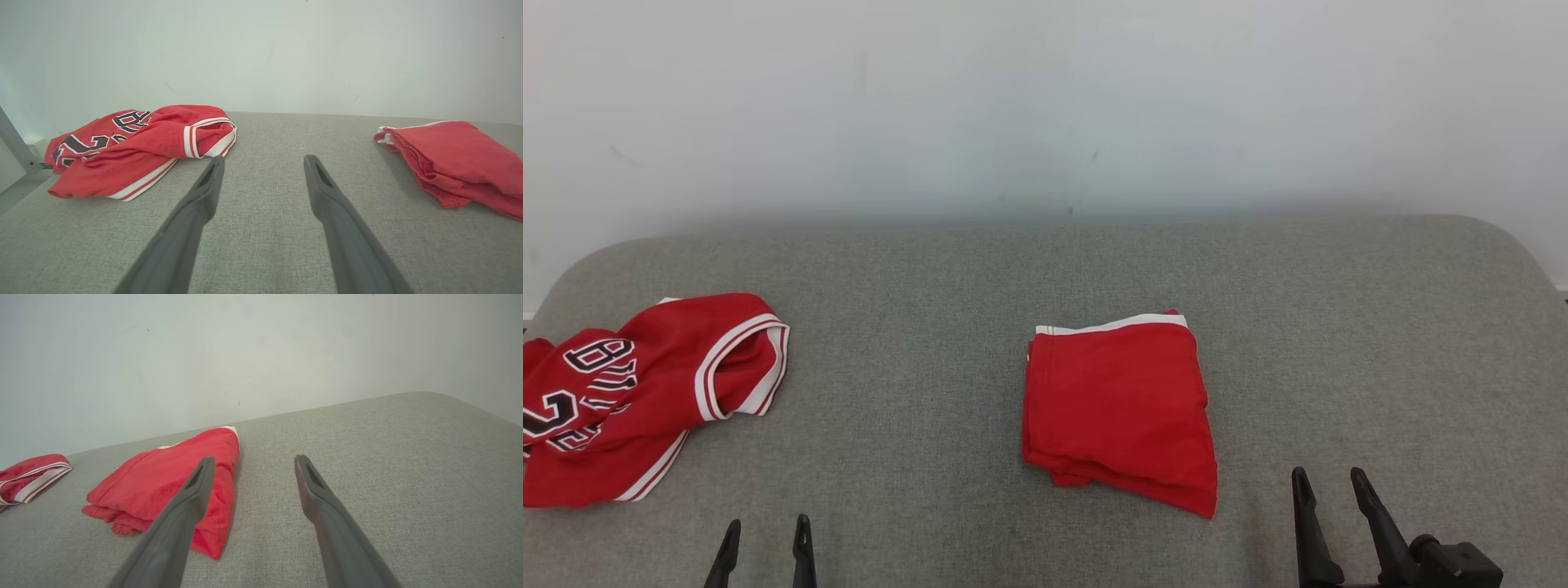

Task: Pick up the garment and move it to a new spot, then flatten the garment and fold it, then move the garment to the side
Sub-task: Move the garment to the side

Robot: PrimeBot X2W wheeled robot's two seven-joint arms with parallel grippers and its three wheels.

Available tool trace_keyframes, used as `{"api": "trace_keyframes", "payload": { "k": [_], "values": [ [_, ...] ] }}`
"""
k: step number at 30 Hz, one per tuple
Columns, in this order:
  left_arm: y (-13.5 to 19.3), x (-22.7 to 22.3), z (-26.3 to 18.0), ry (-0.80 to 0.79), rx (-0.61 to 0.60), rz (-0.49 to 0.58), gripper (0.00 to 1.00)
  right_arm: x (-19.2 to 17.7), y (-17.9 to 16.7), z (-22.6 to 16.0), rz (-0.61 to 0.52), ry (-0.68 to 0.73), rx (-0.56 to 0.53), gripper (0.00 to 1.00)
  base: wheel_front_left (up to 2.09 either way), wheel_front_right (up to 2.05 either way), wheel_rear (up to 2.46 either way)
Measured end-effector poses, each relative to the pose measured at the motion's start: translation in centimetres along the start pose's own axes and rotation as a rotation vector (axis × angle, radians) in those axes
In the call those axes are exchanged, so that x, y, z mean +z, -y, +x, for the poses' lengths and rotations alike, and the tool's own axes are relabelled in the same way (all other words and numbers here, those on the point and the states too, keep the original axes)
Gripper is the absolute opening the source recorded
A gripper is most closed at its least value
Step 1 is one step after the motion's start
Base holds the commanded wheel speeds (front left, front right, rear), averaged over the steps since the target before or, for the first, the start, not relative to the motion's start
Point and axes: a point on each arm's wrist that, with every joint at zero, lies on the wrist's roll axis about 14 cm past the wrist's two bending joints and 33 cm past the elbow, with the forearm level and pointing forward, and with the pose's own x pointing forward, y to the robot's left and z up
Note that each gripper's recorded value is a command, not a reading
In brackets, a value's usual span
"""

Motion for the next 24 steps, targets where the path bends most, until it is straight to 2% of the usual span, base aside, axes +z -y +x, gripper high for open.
{"api": "trace_keyframes", "payload": {
  "k": [11,18,24],
  "values": [
    [-0.2,-0.3,-0.2,-0.008,0.005,-0.001,1.0,-0.5,-0.8,1.1,0.002,-0.017,0.024,1.0,0.0,0.0,0.0],
    [-0.1,-0.6,-0.1,-0.019,0.004,-0.003,1.0,-0.9,-3.0,4.7,-0.011,-0.045,0.095,1.0,0.0,0.0,0.0],
    [0.2,-0.9,0.3,-0.03,-0.007,-0.005,1.0,-2.3,-3.4,8.5,-0.031,-0.121,0.106,1.0,0.0,0.0,0.0]
  ]
}}
